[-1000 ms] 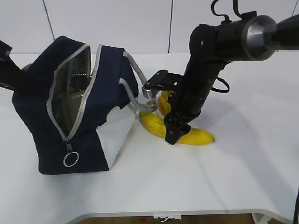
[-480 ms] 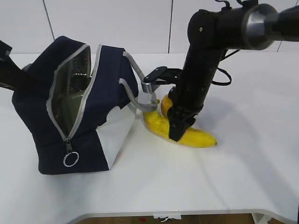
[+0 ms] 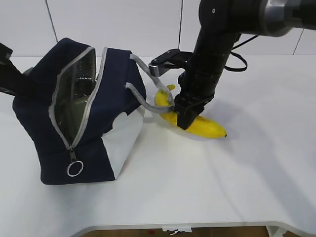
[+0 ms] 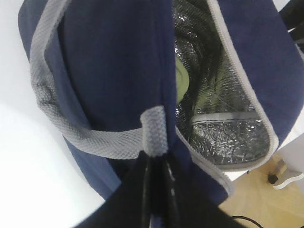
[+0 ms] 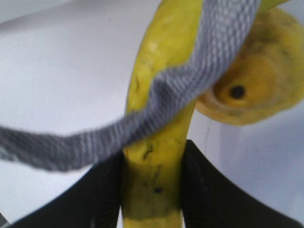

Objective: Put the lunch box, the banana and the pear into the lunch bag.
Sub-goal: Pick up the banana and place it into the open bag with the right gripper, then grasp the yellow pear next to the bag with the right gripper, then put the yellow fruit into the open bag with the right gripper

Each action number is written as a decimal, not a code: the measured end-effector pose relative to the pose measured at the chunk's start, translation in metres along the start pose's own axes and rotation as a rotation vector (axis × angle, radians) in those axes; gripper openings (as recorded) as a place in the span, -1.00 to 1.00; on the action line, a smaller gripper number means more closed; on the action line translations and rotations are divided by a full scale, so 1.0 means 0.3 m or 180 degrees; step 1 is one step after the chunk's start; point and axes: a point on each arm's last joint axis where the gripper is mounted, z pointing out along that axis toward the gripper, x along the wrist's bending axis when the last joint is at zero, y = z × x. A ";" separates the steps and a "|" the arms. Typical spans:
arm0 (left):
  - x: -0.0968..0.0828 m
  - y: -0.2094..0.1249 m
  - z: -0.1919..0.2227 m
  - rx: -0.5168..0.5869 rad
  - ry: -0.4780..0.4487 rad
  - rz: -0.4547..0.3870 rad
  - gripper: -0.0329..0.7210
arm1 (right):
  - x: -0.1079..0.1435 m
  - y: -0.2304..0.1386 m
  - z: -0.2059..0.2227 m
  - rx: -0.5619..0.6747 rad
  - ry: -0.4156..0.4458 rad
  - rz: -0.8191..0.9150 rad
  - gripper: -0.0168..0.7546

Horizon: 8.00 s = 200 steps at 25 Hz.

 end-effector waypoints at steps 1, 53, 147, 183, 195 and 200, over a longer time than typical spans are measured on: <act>0.000 0.000 0.000 0.0001 0.0001 0.0001 -0.91 | 0.003 -0.002 -0.023 -0.0021 -0.0045 0.0018 -0.27; -0.004 0.002 0.000 -0.0025 -0.0046 -0.0034 -0.91 | 0.256 0.368 -0.132 -0.2064 0.1551 0.1608 -0.27; 0.011 0.000 0.000 -0.0001 0.0114 0.0065 -0.91 | -0.062 0.119 -0.005 -0.0144 -0.0821 0.1795 -0.30; 0.002 0.001 0.000 -0.0011 0.0020 0.0008 -0.91 | 0.152 0.288 -0.235 -0.1545 0.1075 0.1416 0.09; 0.000 0.000 0.000 0.0002 0.0002 0.0002 -0.91 | 0.130 0.273 -0.369 -0.1549 0.0441 0.1299 0.33; 0.000 -0.001 0.000 0.0013 -0.0004 0.0002 -0.91 | 0.111 0.253 -0.303 -0.1284 0.0334 0.1451 0.32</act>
